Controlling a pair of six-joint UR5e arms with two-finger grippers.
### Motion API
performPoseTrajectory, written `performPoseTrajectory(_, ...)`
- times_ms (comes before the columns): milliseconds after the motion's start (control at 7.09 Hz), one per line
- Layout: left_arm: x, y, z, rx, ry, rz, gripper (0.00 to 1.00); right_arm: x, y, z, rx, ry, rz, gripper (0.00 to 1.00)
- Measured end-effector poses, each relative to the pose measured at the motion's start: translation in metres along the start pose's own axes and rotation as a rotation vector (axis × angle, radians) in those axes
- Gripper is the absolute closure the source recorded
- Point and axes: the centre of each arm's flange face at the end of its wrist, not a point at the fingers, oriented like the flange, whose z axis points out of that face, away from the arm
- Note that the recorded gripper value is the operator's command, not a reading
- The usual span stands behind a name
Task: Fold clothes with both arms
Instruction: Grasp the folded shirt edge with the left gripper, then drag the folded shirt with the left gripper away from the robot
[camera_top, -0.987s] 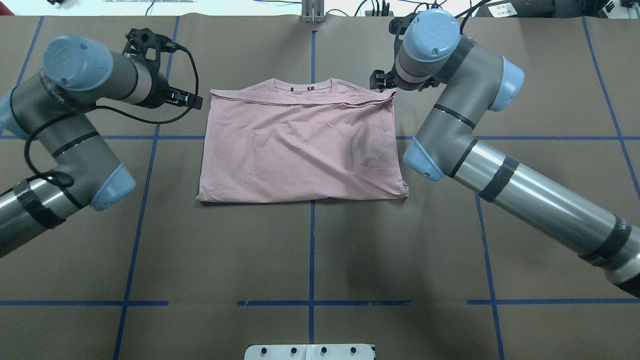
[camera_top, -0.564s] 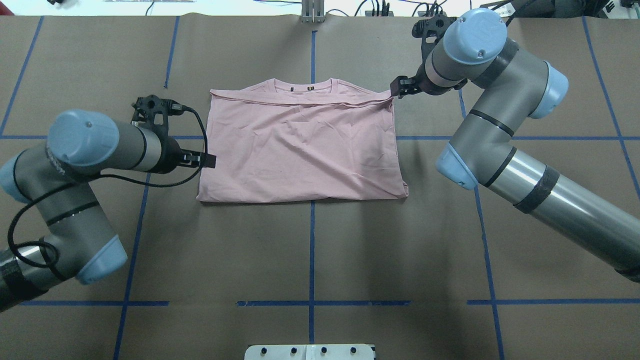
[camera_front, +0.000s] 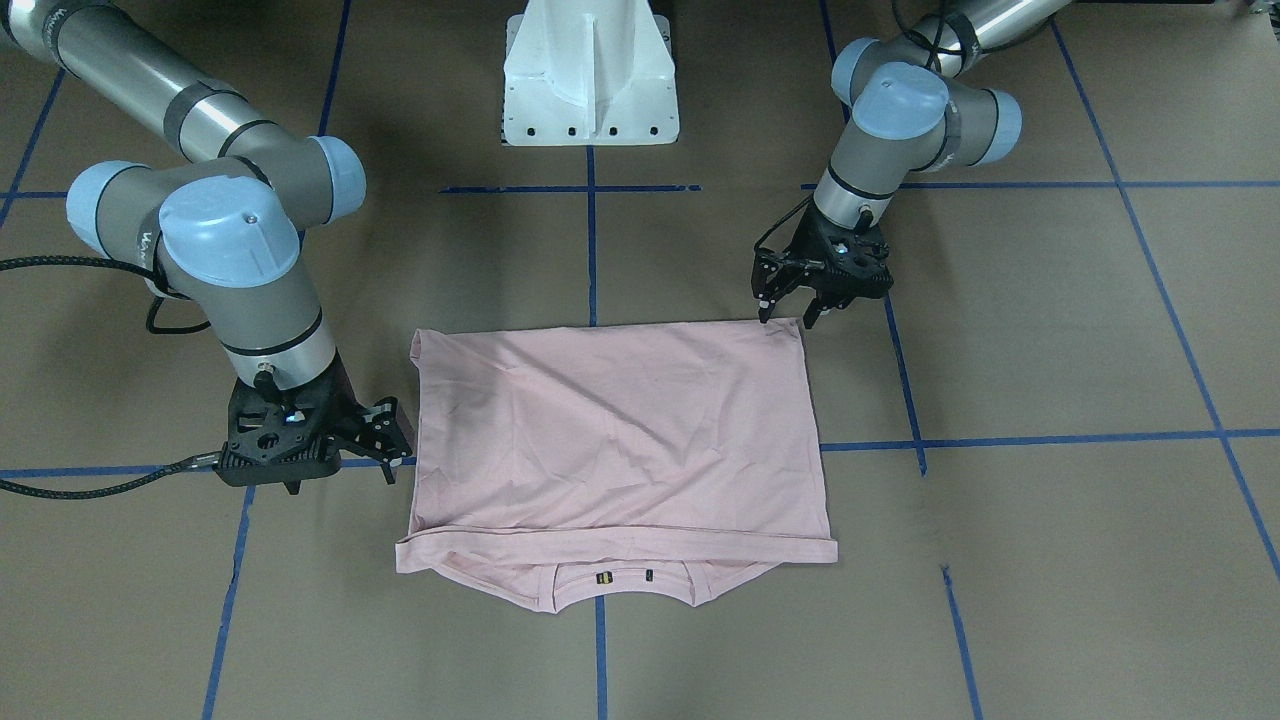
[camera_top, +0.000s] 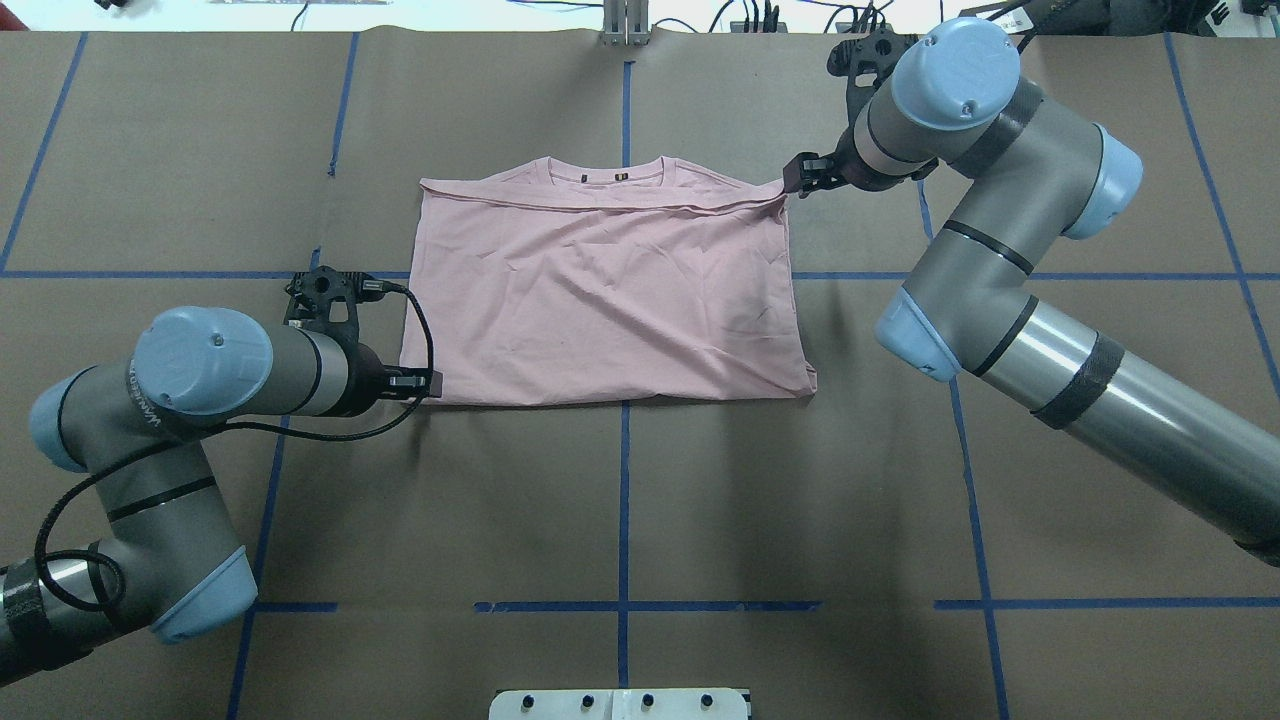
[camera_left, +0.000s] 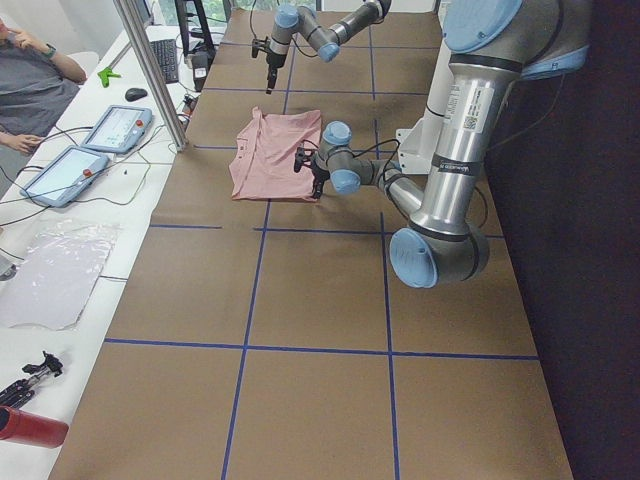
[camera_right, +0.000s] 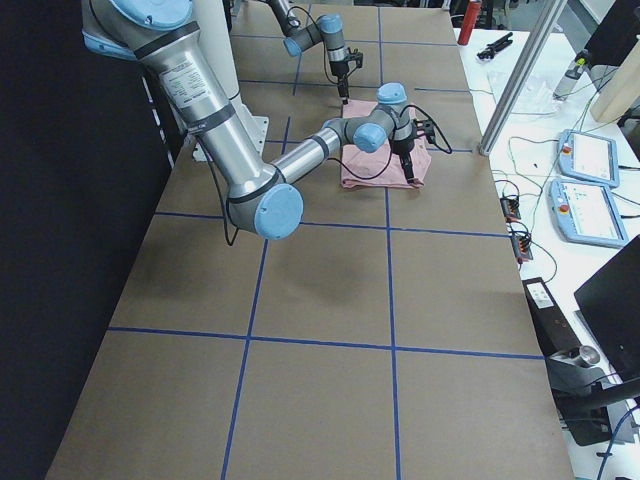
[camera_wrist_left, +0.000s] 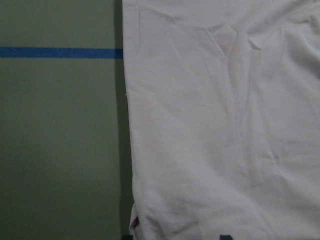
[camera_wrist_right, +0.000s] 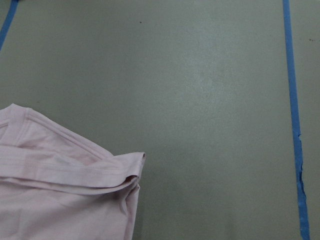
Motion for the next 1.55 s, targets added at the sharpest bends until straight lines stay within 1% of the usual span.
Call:
performPoseTrajectory(141,-0.002,0.001,0.002,-0.002,-0.007,-0.001,0.42,0.000,0.000,0.000,0.000,0.000,0.000,0.00)
performPoseTrajectory(423,-0.001,0.007,0.009,-0.014,-0.014,0.004,0.67,0.001,0.000,0.001,0.000,0.002,0.000,0.00)
performPoseTrajectory(564,0.002,0.012,0.013,-0.024,-0.015,0.009,1.00,0.002,0.001,0.001,-0.001,0.003,0.001,0.00)
performPoseTrajectory(1128,0.006,0.014,0.010,-0.025,-0.005,0.037,1.00,0.003,0.001,0.002,-0.001,0.006,0.002,0.00)
performPoseTrajectory(1269,-0.002,0.008,0.008,-0.016,-0.012,0.078,1.00,0.004,0.001,0.003,-0.002,0.008,0.002,0.00)
performPoseTrajectory(1410,-0.022,-0.003,0.005,-0.001,-0.036,0.143,1.00,0.004,0.001,0.003,-0.002,0.009,0.003,0.00)
performPoseTrajectory(1551,-0.052,-0.026,0.001,0.023,-0.077,0.223,1.00,0.004,0.002,0.004,-0.002,0.010,0.003,0.00)
